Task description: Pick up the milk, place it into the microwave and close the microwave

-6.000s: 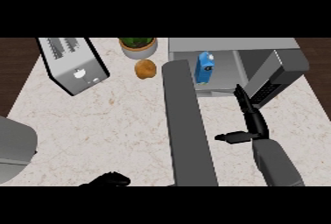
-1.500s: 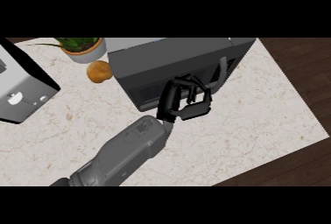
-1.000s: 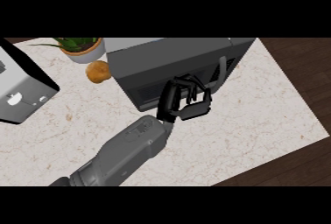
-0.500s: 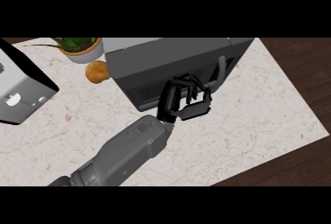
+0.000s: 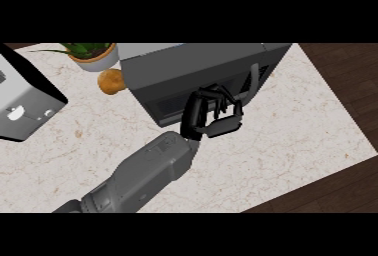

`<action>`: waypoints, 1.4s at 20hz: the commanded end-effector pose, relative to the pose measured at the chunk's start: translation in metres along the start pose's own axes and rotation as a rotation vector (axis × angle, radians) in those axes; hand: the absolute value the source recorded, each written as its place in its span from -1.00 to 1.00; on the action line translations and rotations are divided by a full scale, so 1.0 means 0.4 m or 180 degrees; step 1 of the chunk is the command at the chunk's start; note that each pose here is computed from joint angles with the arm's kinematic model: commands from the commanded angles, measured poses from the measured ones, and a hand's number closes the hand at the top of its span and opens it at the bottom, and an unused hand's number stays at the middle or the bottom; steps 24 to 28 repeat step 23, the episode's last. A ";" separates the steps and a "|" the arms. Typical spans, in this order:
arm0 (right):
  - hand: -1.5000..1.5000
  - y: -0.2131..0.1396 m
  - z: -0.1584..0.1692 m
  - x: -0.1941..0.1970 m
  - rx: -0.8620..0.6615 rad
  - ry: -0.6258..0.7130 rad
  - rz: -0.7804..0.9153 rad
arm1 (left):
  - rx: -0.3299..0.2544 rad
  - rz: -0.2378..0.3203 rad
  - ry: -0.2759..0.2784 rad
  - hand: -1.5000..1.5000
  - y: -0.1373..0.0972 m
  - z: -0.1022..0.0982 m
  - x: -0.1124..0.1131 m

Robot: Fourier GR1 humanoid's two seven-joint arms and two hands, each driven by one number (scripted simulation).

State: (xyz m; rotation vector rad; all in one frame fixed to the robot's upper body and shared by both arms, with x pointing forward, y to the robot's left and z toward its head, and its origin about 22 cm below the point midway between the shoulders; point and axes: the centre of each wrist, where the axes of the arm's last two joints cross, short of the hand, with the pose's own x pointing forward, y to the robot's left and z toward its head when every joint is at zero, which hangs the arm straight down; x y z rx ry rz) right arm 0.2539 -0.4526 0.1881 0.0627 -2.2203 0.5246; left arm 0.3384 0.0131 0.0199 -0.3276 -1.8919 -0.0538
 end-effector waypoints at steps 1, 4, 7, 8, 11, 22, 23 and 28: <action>-1.00 -0.010 0.008 -0.016 -0.0074 -0.0037 -0.0142 | 0.0092 -0.0052 -0.0045 1.00 0.009 -0.070 0.029; -1.00 -0.024 0.007 -0.013 -0.0079 -0.0008 -0.0143 | 0.0079 -0.0036 -0.0033 1.00 0.005 -0.074 0.033; -1.00 -0.033 0.006 -0.015 -0.0101 -0.0023 -0.0185 | 0.0062 -0.0017 -0.0063 1.00 0.002 -0.072 0.032; -1.00 -0.026 0.003 -0.025 -0.0130 -0.0031 -0.0213 | 0.0038 -0.0030 -0.0083 1.00 0.000 -0.073 0.034; -1.00 -0.044 -0.004 -0.014 -0.0122 -0.0017 -0.0198 | 0.0048 -0.0061 -0.0081 1.00 0.002 -0.068 0.027; -1.00 -0.087 -0.014 -0.001 -0.0150 -0.0036 -0.0232 | 0.0034 -0.0025 -0.0064 1.00 -0.004 -0.073 0.029; -1.00 -0.087 -0.010 -0.007 -0.0153 0.0004 -0.0261 | 0.0046 -0.0028 -0.0075 1.00 -0.006 -0.078 0.034; -1.00 -0.087 -0.010 -0.007 -0.0153 0.0004 -0.0261 | 0.0046 -0.0028 -0.0075 1.00 -0.006 -0.078 0.034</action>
